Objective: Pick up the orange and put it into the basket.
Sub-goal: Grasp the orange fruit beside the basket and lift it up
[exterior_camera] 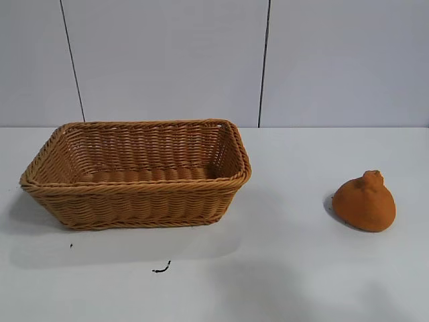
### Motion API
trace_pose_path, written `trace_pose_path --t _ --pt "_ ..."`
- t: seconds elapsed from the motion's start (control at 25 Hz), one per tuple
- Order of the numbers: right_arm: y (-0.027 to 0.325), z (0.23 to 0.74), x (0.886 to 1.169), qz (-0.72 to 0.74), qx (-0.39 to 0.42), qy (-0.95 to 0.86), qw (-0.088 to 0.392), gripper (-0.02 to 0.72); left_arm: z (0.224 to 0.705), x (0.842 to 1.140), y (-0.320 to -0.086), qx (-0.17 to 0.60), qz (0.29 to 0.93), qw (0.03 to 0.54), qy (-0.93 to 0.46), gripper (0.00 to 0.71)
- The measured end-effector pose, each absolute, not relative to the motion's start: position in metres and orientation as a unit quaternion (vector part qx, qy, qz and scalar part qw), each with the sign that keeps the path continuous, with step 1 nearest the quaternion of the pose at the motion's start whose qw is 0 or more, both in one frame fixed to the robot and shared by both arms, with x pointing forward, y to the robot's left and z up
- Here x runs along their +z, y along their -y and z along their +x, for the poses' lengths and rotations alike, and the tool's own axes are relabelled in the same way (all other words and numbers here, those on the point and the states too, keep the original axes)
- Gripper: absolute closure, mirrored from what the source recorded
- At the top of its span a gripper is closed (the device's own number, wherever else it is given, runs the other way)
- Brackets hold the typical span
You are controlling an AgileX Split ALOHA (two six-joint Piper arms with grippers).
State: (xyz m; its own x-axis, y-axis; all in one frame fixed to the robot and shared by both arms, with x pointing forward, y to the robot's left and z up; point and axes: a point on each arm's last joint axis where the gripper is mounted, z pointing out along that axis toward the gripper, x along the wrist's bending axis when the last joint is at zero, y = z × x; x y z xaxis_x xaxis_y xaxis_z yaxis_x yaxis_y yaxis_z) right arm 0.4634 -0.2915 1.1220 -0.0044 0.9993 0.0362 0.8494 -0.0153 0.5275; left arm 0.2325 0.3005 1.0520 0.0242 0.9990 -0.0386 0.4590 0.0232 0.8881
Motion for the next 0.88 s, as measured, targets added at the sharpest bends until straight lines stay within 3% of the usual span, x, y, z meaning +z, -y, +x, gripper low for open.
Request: trace_pose_path --t 0.4,0.88 --pt "0.284 0.592 1.081 0.69 0.169 -0.695 0.111 0.01 0.233 1.052 -0.301 0.352 0.604 0.384 -0.604 0.044" --pt "0.279 0.639 0.96 0.707 0.071 -0.704 -0.012 0.01 0.233 1.052 -0.301 0.352 0.604 0.384 -0.604 0.044"
